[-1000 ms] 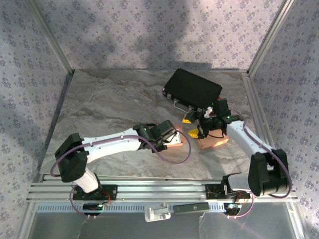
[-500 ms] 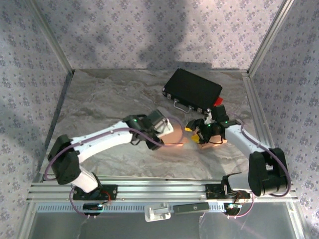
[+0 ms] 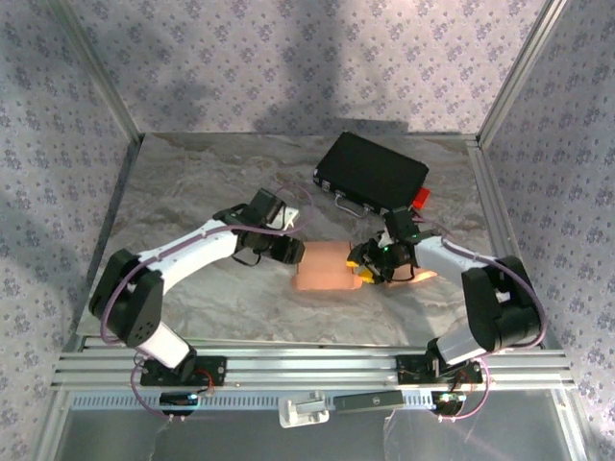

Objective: Fold the paper box

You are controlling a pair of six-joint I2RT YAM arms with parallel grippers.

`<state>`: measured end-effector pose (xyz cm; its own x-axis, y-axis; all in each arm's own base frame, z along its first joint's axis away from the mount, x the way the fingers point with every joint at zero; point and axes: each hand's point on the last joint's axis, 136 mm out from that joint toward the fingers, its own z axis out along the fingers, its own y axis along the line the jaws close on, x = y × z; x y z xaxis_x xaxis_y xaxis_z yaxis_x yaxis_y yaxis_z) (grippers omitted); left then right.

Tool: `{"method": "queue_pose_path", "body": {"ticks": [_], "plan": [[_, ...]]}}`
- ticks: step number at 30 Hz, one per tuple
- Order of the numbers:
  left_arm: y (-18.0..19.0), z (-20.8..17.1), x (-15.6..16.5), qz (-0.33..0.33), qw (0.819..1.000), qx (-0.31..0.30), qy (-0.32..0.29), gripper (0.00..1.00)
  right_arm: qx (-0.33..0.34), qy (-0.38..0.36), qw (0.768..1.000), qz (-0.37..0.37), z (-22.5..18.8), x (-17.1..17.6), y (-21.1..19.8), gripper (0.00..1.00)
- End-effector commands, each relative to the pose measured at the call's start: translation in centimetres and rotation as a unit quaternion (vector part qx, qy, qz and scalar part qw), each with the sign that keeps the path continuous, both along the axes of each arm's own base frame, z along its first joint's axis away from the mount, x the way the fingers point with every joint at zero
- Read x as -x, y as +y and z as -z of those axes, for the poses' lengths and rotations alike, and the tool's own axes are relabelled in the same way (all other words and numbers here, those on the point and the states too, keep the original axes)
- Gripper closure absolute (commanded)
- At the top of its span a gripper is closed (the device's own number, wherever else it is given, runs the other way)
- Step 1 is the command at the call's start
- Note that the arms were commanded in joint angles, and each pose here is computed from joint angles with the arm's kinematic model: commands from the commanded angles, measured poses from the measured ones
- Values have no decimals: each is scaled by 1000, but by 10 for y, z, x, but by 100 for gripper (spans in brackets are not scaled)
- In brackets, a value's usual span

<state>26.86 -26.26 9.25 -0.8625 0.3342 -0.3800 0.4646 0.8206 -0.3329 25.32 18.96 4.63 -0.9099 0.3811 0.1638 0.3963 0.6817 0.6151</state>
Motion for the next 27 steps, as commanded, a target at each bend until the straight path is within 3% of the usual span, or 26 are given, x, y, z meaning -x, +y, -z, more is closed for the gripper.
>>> {"method": "queue_pose_path", "body": {"ticks": [1, 13, 22, 27], "plan": [[-11, 4, 0, -10, 999, 34, 9, 38, 40, 18, 999, -3, 15, 5, -9, 56], [-23, 21, 1, -25, 996, 90, 15, 40, 32, -17, 999, -9, -2, -2, -7, 47], [-23, 37, -3, -39, 991, 123, 39, 65, -19, -75, 996, -33, -16, -11, 2, 35], [-14, 44, -3, -54, 989, 130, 39, 71, -40, -79, 995, -36, -10, -12, 2, 32]]}}
